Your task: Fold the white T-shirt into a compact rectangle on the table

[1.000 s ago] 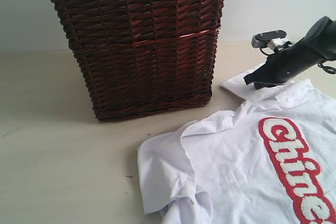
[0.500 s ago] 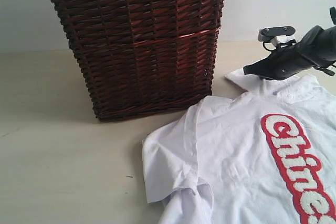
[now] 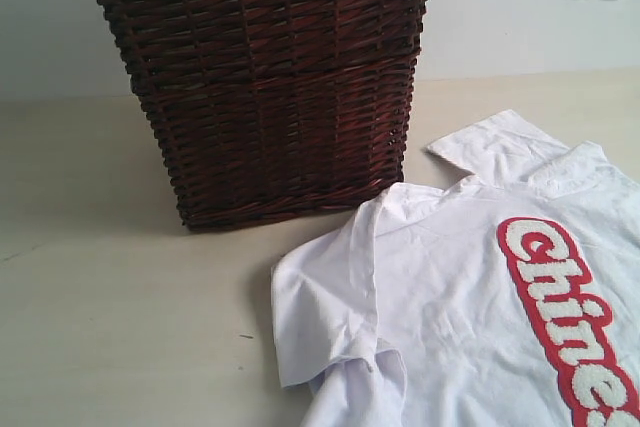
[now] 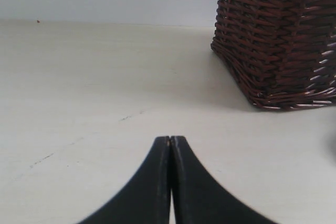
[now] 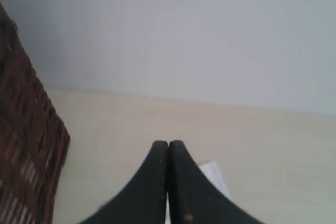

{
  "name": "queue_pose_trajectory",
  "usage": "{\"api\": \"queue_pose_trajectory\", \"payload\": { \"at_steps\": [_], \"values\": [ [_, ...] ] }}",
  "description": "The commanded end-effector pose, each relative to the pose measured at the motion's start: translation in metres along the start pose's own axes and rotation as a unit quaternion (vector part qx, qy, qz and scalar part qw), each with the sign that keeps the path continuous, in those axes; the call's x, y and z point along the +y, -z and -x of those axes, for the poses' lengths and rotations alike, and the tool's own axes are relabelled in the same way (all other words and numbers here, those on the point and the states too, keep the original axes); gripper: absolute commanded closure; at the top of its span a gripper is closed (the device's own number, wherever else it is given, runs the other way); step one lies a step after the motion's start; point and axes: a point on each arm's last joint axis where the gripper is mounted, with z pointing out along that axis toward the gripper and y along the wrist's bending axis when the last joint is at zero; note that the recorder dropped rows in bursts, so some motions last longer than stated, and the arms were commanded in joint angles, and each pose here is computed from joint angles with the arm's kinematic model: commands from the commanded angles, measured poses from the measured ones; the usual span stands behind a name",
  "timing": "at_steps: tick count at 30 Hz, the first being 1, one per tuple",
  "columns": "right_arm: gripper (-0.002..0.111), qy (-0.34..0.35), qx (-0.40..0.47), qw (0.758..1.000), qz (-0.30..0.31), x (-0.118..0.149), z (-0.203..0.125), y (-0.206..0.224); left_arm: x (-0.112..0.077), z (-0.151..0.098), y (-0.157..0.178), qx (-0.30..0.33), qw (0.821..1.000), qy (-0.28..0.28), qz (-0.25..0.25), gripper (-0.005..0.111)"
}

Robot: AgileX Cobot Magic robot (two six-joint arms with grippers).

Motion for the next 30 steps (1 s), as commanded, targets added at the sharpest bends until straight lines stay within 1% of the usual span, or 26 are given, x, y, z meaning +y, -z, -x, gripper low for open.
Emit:
{"api": "queue_pose_trajectory", "payload": {
  "at_steps": [1, 2, 4, 6, 10, 11, 12, 14, 15, 17, 19, 20, 22, 26, 30],
  "values": [
    [0.108, -0.040, -0.137, 0.989, -0.051, 0.006, 0.011, 0.105, 0.000, 0.000, 0.000, -0.005, 1.000, -0.003, -0.004, 0.107],
    [0.108, -0.045, -0.161, 0.984, -0.063, 0.008, 0.001, 0.129, 0.000, 0.000, 0.000, -0.005, 1.000, -0.003, -0.004, 0.107],
    [0.108, -0.064, -0.191, 0.976, -0.082, 0.010, -0.021, 0.160, 0.000, 0.000, 0.000, -0.005, 1.000, -0.003, -0.004, 0.107],
    [0.105, -0.081, -0.204, 0.971, -0.094, 0.013, -0.056, 0.186, 0.000, 0.000, 0.000, -0.005, 1.000, -0.003, -0.004, 0.107],
    [0.093, -0.076, -0.225, 0.963, -0.124, 0.018, -0.131, 0.221, 0.000, 0.000, 0.000, -0.005, 1.000, -0.003, -0.004, 0.107],
    [0.091, -0.065, -0.230, 0.963, -0.126, 0.020, -0.150, 0.228, 0.000, 0.000, 0.000, -0.005, 1.000, -0.003, -0.004, 0.107],
    [0.090, -0.031, -0.235, 0.963, -0.131, 0.022, -0.164, 0.234, 0.000, 0.000, 0.000, -0.005, 1.000, -0.003, -0.004, 0.107],
    [0.090, 0.069, -0.257, 0.952, -0.150, 0.027, -0.193, 0.247, 0.000, 0.000, 0.000, -0.005, 1.000, -0.003, -0.004, 0.107],
    [0.090, 0.091, -0.272, 0.946, -0.151, 0.030, -0.203, 0.253, 0.000, 0.000, 0.000, -0.005, 1.000, -0.003, -0.004, 0.107],
    [0.090, 0.108, -0.289, 0.940, -0.142, 0.035, -0.223, 0.259, 0.000, 0.000, 0.000, -0.005, 1.000, -0.003, -0.004, 0.107],
    [0.090, 0.113, -0.305, 0.937, -0.129, 0.039, -0.235, 0.263, 0.000, 0.000, 0.000, -0.005, 1.000, -0.003, -0.004, 0.107],
    [0.090, 0.115, -0.289, 0.943, -0.120, 0.040, -0.239, 0.260, 0.000, 0.000, 0.000, -0.005, 1.000, -0.003, -0.004, 0.107],
    [0.090, 0.106, -0.288, 0.945, -0.113, 0.041, -0.238, 0.261, 0.000, 0.000, 0.000, -0.005, 1.000, -0.003, -0.004, 0.107],
    [0.090, 0.102, -0.255, 0.956, -0.105, 0.041, -0.239, 0.253, 0.000, 0.001, 0.000, -0.007, 1.000, -0.003, -0.002, 0.107],
    [0.090, 0.040, -0.259, 0.961, -0.092, 0.040, -0.241, 0.252, 0.000, 0.001, 0.000, -0.006, 1.000, -0.003, -0.003, 0.107]
  ]
}}
